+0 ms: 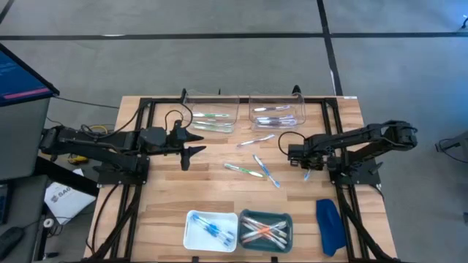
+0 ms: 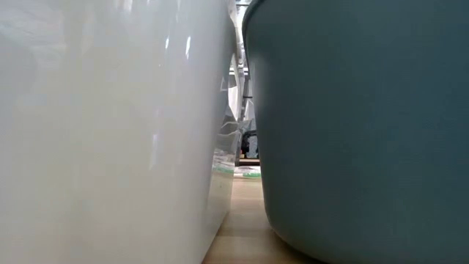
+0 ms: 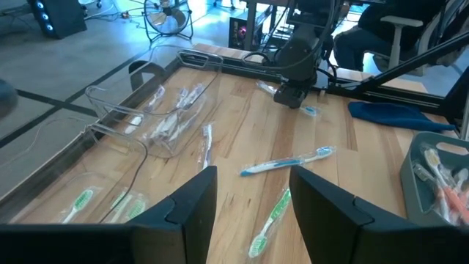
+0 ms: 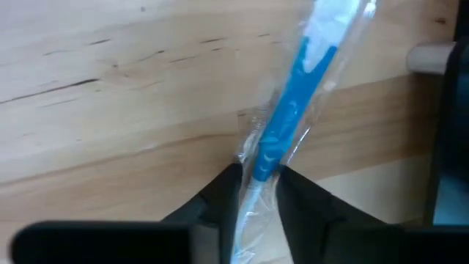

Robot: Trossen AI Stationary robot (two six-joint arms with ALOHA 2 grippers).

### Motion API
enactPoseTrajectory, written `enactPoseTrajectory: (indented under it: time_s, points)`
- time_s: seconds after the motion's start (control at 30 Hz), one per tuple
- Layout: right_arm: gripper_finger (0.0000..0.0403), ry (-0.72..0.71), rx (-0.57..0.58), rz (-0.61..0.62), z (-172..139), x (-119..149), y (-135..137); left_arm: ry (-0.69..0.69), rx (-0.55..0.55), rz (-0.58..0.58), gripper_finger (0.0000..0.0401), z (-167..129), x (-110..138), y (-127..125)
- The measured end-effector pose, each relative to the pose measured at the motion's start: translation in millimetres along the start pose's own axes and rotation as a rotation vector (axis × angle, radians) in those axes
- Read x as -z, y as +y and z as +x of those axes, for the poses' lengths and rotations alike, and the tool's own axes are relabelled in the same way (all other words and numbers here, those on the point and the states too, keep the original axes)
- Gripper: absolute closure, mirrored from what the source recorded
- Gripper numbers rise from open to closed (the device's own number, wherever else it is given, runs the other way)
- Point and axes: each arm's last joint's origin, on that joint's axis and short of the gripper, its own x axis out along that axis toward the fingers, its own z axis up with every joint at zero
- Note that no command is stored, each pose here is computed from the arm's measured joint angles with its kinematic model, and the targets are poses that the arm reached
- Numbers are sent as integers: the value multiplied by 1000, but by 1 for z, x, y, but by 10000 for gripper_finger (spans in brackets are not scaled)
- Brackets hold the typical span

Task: Pick & Place Toothbrushes
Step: Put the blue toothbrush into the white bin

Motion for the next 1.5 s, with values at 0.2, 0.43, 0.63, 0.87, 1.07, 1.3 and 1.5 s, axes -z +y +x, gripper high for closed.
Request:
enactPoseTrajectory:
  time_s: [0.2, 0.43, 0.63, 0.87, 1.07, 1.3, 1.5]
  points:
    - [388, -28, -12, -69, 0, 2, 1, 0, 0, 0, 233, 0, 0, 0]
    - [382, -42, -1, -215, -4, 7, 3, 5, 0, 22, 233, 0, 0, 0]
    - [399, -81, -37, -360, -19, 13, 13, 12, -1, 26, 233, 0, 1, 0]
    - [402, -166, -41, -499, -46, 15, 22, 36, -5, 38, 233, 0, 3, 1]
    - [402, -201, -79, -597, -64, 16, 31, 68, -8, 73, 233, 0, 7, 1]
    - [402, -268, -131, -699, -84, 27, 38, 65, -8, 73, 233, -4, 6, 2]
    - [402, -300, -198, -863, -102, 40, 44, 83, -11, 79, 233, -11, 7, 4]
